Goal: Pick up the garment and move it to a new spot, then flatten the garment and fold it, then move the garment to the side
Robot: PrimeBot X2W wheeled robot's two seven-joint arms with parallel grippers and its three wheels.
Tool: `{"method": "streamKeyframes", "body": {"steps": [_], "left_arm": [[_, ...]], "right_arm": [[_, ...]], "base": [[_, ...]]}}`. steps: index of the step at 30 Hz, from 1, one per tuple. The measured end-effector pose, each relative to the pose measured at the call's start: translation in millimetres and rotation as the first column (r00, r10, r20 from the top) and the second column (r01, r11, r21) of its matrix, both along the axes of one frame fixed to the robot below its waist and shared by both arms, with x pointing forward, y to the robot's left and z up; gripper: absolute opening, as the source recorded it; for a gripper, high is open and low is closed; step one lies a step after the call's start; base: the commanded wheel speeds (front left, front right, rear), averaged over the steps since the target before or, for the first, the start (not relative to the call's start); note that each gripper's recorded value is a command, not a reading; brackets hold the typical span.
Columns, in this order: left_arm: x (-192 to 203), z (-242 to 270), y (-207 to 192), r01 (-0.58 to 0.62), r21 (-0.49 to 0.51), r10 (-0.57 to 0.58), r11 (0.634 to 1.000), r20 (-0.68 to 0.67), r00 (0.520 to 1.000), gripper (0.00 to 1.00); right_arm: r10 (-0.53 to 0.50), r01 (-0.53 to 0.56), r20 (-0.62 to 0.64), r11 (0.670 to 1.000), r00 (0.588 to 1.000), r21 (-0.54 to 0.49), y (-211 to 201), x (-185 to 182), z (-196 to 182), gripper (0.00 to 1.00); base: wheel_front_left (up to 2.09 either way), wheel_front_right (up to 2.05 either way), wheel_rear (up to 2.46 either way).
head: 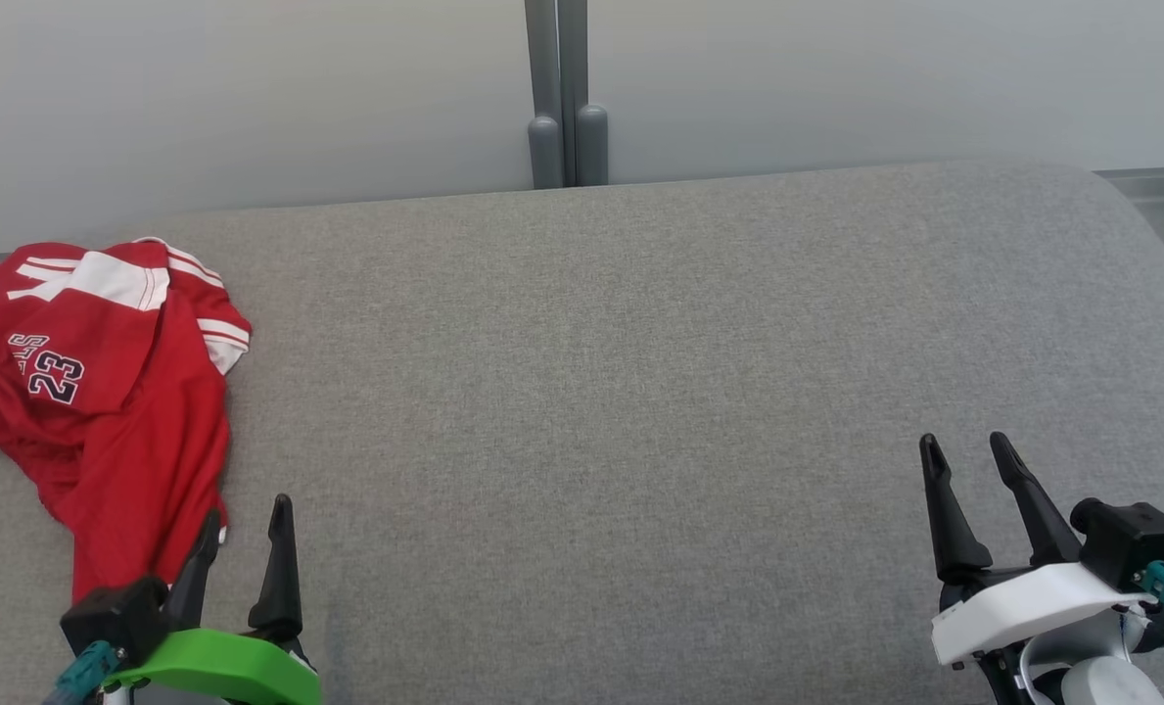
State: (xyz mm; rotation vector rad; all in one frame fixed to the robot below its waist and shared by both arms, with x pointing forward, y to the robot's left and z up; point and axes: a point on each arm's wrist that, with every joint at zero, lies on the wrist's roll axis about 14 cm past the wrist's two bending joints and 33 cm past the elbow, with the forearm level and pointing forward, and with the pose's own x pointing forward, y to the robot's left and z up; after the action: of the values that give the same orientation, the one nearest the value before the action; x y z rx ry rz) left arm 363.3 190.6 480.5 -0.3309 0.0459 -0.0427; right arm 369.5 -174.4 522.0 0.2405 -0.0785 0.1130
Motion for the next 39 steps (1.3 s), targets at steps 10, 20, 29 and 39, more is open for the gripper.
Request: {"method": "streamKeyframes", "body": {"steps": [10, 20, 29, 39], "left_arm": [[-4.8, -4.7, 6.7, -0.013, 0.063, 0.014, 0.998, -0.004, 1.000, 1.00], [-5.6, -2.6, 11.1, -0.023, 0.117, 0.022, 0.993, 0.015, 1.000, 1.00], [-8.2, -7.6, 10.3, -0.017, 0.153, 0.016, 0.988, 0.009, 1.000, 1.00], [-10.3, -11.8, 9.7, -0.014, 0.173, 0.013, 0.985, 0.006, 1.000, 1.00]], "right_arm": [[0.020, -0.021, -0.008, 0.997, 1.000, -0.070, 4.3, -2.4, -7.3, 1.00], [0.021, -0.023, -0.013, 0.992, 1.000, -0.127, 2.5, -2.9, -13.7, 1.00], [0.015, -0.017, -0.021, 0.993, 1.000, -0.114, 3.0, -3.0, -19.3, 1.00], [0.035, -0.039, -0.023, 0.982, 0.999, -0.186, 6.7, -3.6, -23.9, 1.00]], "base": [[0.00, 0.00, 0.00], [0.00, 0.00, 0.00], [0.00, 0.00, 0.00], [0.00, 0.00, 0.00]]}}
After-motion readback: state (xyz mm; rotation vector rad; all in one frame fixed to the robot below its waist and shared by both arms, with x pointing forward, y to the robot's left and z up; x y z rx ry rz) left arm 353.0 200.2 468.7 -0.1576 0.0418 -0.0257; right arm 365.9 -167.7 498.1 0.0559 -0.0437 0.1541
